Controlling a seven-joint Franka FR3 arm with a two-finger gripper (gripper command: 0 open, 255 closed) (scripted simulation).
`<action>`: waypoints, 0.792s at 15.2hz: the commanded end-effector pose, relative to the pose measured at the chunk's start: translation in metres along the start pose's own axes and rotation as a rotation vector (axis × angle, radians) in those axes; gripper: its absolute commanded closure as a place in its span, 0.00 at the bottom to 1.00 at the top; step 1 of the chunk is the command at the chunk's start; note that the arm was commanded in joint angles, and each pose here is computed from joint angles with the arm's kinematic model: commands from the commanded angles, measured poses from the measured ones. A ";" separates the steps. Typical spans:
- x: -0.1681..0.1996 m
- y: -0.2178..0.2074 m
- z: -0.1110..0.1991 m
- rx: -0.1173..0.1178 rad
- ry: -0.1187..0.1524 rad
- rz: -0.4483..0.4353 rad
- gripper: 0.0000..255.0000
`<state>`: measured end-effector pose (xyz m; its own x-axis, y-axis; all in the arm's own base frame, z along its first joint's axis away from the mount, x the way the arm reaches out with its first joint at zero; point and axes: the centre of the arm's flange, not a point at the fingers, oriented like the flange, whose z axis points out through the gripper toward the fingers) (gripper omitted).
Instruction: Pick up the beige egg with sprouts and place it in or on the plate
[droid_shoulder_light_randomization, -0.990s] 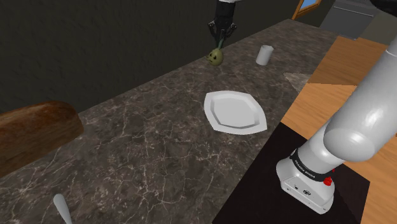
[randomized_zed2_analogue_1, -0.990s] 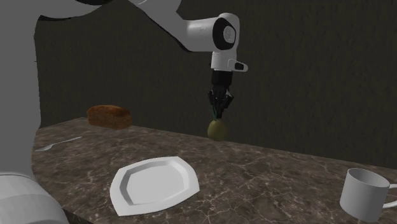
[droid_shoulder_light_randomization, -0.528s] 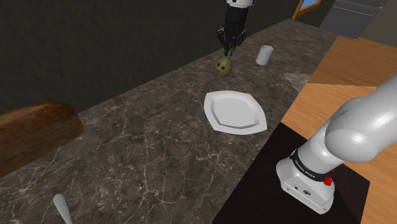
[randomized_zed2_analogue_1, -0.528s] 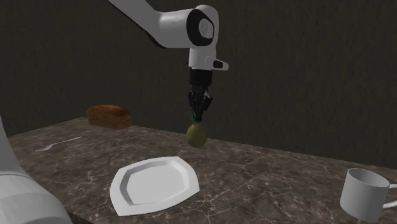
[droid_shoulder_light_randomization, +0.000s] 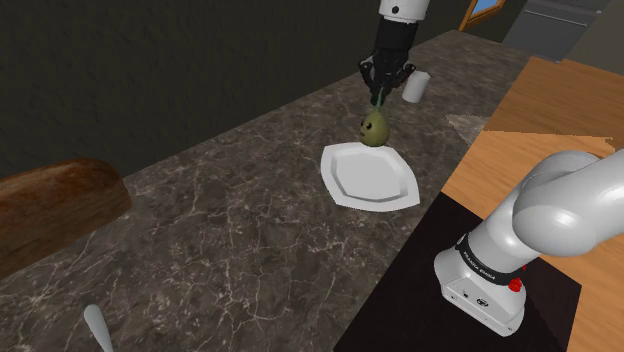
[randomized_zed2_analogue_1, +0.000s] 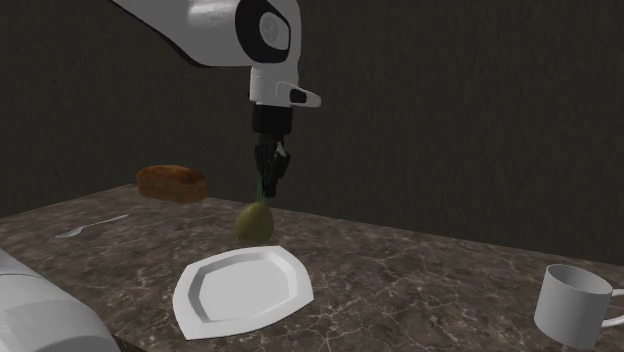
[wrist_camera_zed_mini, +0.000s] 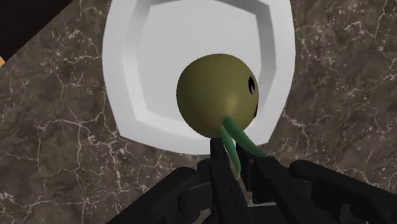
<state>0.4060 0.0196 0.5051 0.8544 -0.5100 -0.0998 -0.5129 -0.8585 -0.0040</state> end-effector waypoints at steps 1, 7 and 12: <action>-0.026 0.003 -0.001 0.000 0.000 0.001 1.00; -0.059 0.007 0.016 0.000 0.000 0.001 1.00; -0.057 0.007 0.042 0.000 0.000 0.001 1.00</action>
<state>0.3506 0.0450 0.4745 0.8538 -0.5108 -0.1004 -0.5137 -0.8580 -0.0033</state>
